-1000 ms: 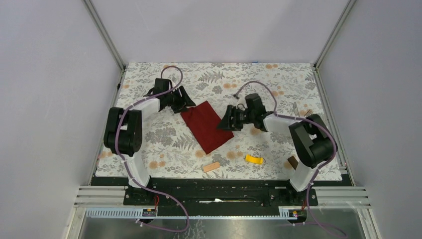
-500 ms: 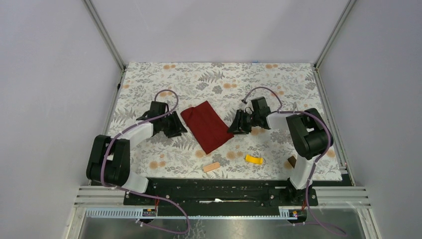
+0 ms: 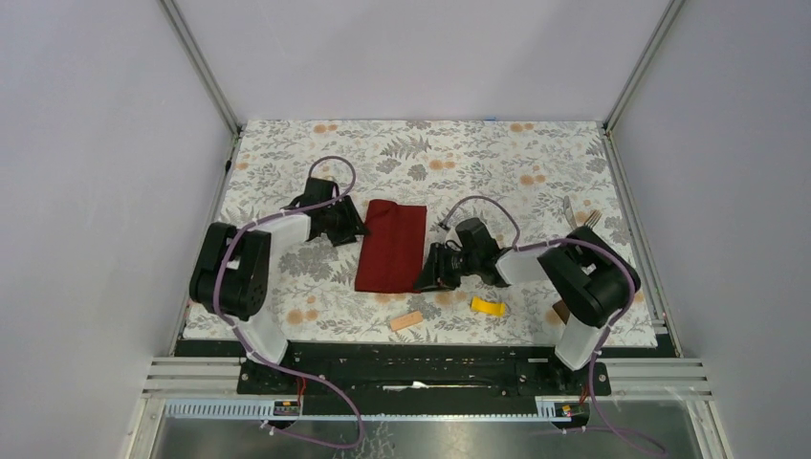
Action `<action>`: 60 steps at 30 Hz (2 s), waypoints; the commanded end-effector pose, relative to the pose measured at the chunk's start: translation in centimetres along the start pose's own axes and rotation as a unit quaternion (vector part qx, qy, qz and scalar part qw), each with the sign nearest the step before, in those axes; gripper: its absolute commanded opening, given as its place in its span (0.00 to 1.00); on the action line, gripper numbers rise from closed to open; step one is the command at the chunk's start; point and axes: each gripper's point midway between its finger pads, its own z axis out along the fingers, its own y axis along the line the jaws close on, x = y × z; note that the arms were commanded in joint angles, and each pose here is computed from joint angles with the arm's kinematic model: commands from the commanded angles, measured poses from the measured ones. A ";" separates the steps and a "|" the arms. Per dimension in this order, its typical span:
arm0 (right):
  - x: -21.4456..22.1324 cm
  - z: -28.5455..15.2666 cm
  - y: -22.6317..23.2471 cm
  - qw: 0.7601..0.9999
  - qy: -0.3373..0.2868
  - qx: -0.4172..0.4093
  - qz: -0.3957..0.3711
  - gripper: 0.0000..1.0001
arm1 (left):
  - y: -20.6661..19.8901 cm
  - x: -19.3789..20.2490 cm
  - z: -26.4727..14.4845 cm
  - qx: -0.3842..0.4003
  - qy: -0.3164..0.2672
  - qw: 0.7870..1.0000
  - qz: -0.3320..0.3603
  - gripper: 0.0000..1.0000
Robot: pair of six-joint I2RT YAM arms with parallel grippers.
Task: Fold the napkin into a case and place the utensils inside
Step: Pick up the 2/3-rectangle-folded napkin at the center of the board.
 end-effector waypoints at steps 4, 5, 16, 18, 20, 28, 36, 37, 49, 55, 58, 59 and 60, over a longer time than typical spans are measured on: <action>-2.7 -4.7 0.6 0.994 -0.086 0.063 -0.020 0.65 | 4.6 1.0 -8.1 -0.128 -0.100 0.986 0.037 0.61; -3.1 -5.5 -0.2 0.993 -0.085 0.076 -0.012 0.67 | 4.1 1.3 -9.2 -0.126 -0.106 0.985 0.048 0.62; -6.1 -11.9 -3.6 0.984 -0.130 0.113 0.043 0.72 | -6.8 12.0 -9.8 -0.177 -0.019 0.951 0.252 0.82; -5.8 -12.3 -4.3 0.983 -0.133 0.117 0.054 0.73 | -8.6 13.5 -8.7 -0.190 -0.011 0.938 0.289 0.81; -5.6 -12.7 -4.5 0.983 -0.134 0.114 0.058 0.73 | -9.4 14.8 -7.0 -0.209 0.004 0.925 0.316 0.80; -4.7 -13.2 -4.5 0.984 -0.132 0.104 0.050 0.73 | -11.0 16.5 -2.6 -0.227 0.031 0.912 0.342 0.66; -4.3 -13.1 -4.5 0.987 -0.123 0.099 0.041 0.73 | -10.0 17.1 -0.3 -0.247 0.042 0.903 0.349 0.47; -4.3 -13.1 -4.5 0.987 -0.123 0.098 0.039 0.73 | -9.9 17.2 -0.1 -0.249 0.043 0.902 0.349 0.46; -4.4 -12.1 -3.8 0.991 -0.115 0.056 0.037 0.74 | -6.4 18.7 1.2 -0.255 0.070 0.905 0.335 0.31; -4.5 -11.5 -3.5 0.992 -0.112 0.033 0.044 0.74 | -5.8 18.0 0.8 -0.248 0.059 0.908 0.332 0.03; -4.8 -10.8 -3.1 0.992 -0.115 0.006 0.042 0.81 | -7.0 17.4 0.0 -0.223 0.045 0.914 0.335 0.00; -4.8 -10.5 -3.1 0.993 -0.112 -0.002 0.043 0.83 | -7.6 17.3 -0.4 -0.213 0.042 0.917 0.335 0.00; -4.9 -10.3 -3.0 0.993 -0.109 -0.008 0.046 0.84 | -8.2 17.1 -0.7 -0.201 0.037 0.920 0.334 0.00</action>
